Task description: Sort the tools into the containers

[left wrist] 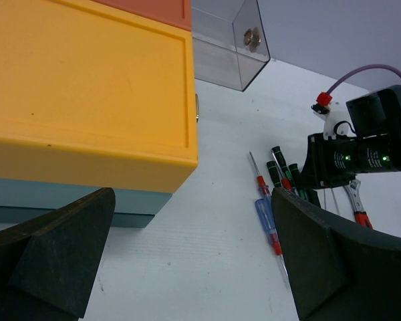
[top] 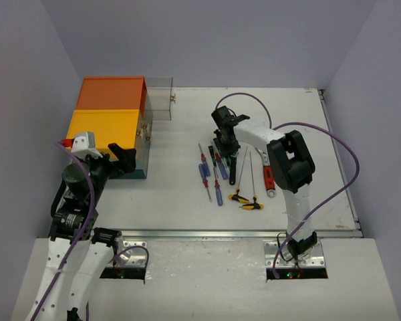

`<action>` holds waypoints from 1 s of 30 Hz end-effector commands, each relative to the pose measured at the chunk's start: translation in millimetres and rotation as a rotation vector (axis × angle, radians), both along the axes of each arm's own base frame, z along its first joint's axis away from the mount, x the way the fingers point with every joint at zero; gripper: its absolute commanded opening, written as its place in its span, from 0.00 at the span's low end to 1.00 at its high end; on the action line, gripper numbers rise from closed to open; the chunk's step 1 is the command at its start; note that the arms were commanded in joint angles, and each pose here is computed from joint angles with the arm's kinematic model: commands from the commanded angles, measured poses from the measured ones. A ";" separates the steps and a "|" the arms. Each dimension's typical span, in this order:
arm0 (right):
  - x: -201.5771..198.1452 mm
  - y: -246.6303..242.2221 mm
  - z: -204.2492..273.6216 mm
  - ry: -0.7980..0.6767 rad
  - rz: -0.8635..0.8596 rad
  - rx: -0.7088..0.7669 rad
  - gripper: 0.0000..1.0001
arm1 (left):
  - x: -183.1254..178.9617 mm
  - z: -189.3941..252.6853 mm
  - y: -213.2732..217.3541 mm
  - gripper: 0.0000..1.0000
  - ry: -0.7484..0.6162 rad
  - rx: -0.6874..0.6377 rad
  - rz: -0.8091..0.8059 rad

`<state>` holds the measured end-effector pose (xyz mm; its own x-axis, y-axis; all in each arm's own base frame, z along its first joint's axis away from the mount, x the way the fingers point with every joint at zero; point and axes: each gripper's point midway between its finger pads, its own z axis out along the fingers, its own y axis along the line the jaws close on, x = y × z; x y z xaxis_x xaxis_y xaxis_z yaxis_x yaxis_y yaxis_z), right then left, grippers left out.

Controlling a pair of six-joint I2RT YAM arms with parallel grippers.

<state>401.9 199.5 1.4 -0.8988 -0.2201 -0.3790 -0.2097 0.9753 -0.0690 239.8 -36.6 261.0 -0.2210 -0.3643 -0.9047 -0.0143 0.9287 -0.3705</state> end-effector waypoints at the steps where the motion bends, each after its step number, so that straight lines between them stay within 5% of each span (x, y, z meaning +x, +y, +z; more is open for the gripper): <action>1: 1.8 6.5 -19.3 0.033 -0.002 0.019 0.24 | 3.2 8.7 -4.2 1.00 -0.041 -0.010 -0.016; 7: -0.3 5.9 -21.9 0.023 -0.004 0.006 0.23 | 3.5 7.7 -5.3 1.00 -0.038 -0.011 -0.022; 10: 0.1 2.8 -23.5 0.033 -0.011 -0.013 0.08 | 3.7 7.3 -5.3 1.00 -0.036 -0.011 -0.023; 13: 3.4 1.5 -9.0 -0.002 -0.020 -0.015 0.03 | 3.3 8.7 -5.0 1.00 -0.043 -0.011 -0.021; 23: 32.4 14.2 134.7 -0.308 -0.006 0.121 0.00 | 3.8 8.3 -4.8 1.00 -0.041 -0.011 -0.019; 30: 66.8 88.8 270.5 -0.659 0.198 0.509 0.00 | 5.2 6.0 -4.7 1.00 -0.030 -0.011 -0.018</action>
